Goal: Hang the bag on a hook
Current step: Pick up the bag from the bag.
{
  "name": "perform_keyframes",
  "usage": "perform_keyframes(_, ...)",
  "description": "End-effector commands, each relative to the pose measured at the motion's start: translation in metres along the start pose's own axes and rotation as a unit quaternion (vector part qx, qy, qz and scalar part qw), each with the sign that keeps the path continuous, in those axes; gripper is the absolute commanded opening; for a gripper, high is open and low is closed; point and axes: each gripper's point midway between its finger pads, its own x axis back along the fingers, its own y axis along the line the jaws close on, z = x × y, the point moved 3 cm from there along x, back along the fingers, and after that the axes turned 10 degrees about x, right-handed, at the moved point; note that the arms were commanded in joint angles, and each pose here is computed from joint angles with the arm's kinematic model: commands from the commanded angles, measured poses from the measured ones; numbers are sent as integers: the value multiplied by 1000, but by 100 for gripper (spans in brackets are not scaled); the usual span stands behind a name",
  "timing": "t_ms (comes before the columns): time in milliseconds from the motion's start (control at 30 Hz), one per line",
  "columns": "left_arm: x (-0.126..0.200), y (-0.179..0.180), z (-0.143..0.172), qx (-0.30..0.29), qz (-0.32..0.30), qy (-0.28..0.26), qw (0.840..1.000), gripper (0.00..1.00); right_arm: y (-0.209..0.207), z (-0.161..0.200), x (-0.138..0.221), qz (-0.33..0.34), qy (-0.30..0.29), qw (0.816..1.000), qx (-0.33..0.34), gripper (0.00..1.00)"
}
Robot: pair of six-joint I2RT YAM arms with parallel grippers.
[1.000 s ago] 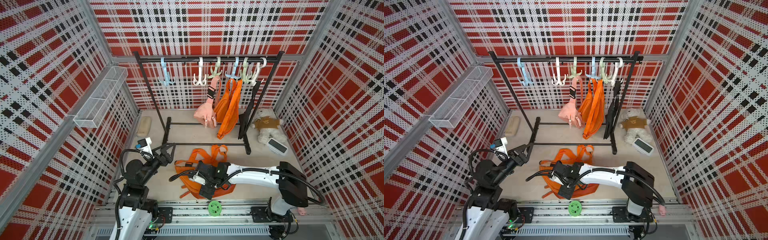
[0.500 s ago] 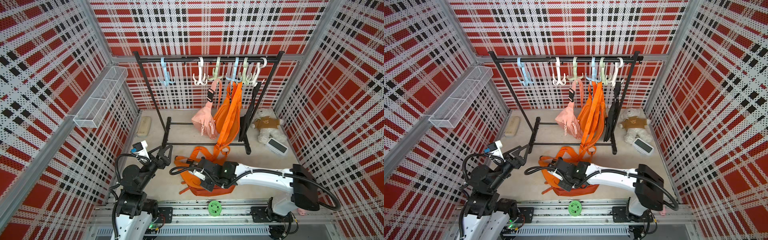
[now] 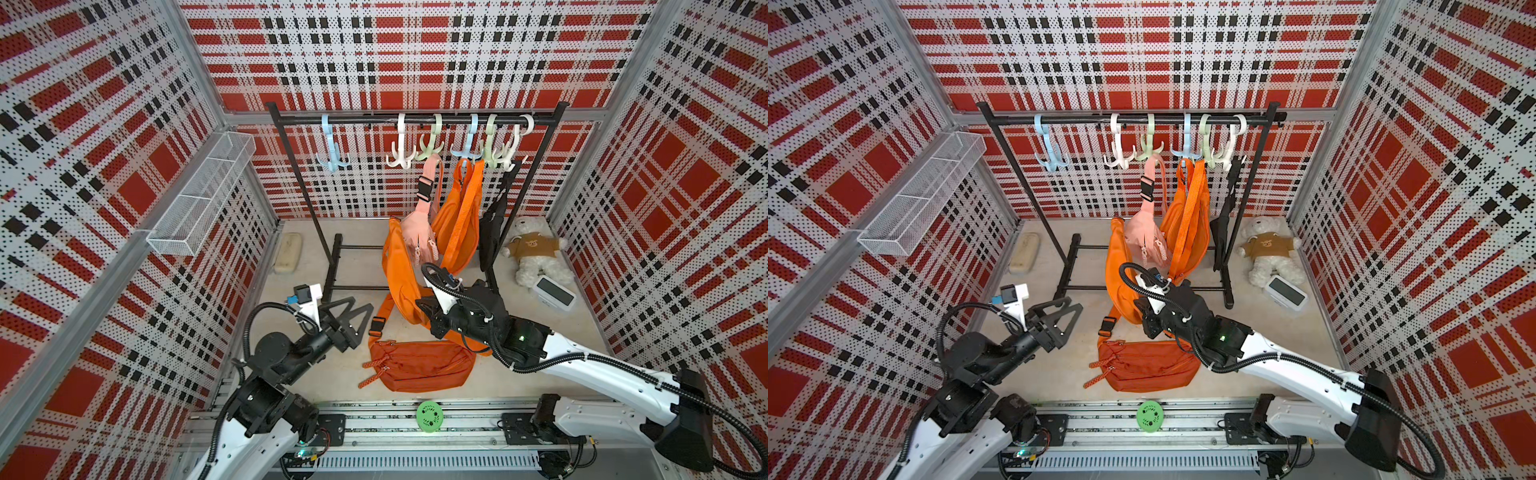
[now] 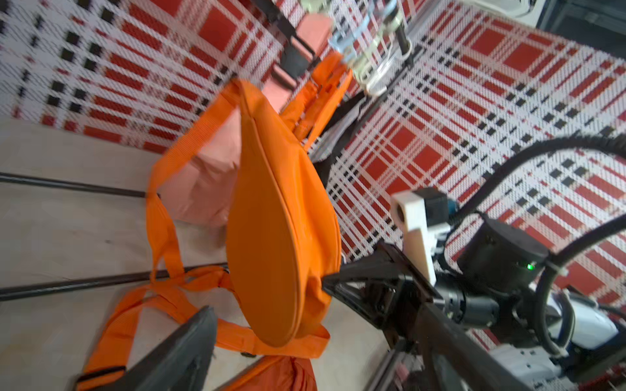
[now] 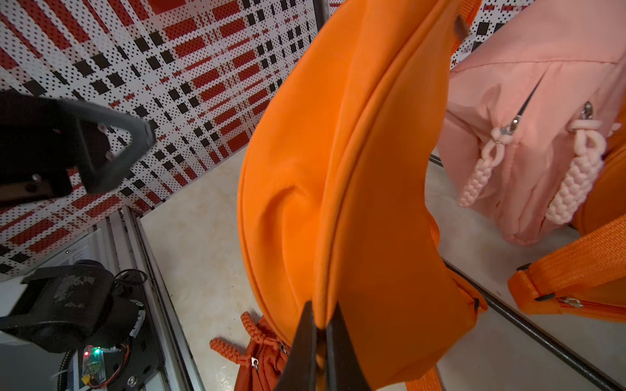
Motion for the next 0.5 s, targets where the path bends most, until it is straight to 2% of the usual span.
perform_keyframes(0, -23, 3, 24, -23, -17, -2, 1000, 95, 3, -33, 4, -9, -63, 998, -15, 0)
perform_keyframes(133, -48, -11, 43, -58, -30, 5, 998, 96, 7, -34, 7, -22, -70, 997, -21, 0)
perform_keyframes(300, -72, -18, 34, -24, -10, -11, 1000, 96, 11, -31, 7, -35, -68, 997, -26, 0)
perform_keyframes(467, -74, -18, 23, -13, -9, -39, 999, 93, 9, -24, 9, -32, -66, 997, -27, 0)
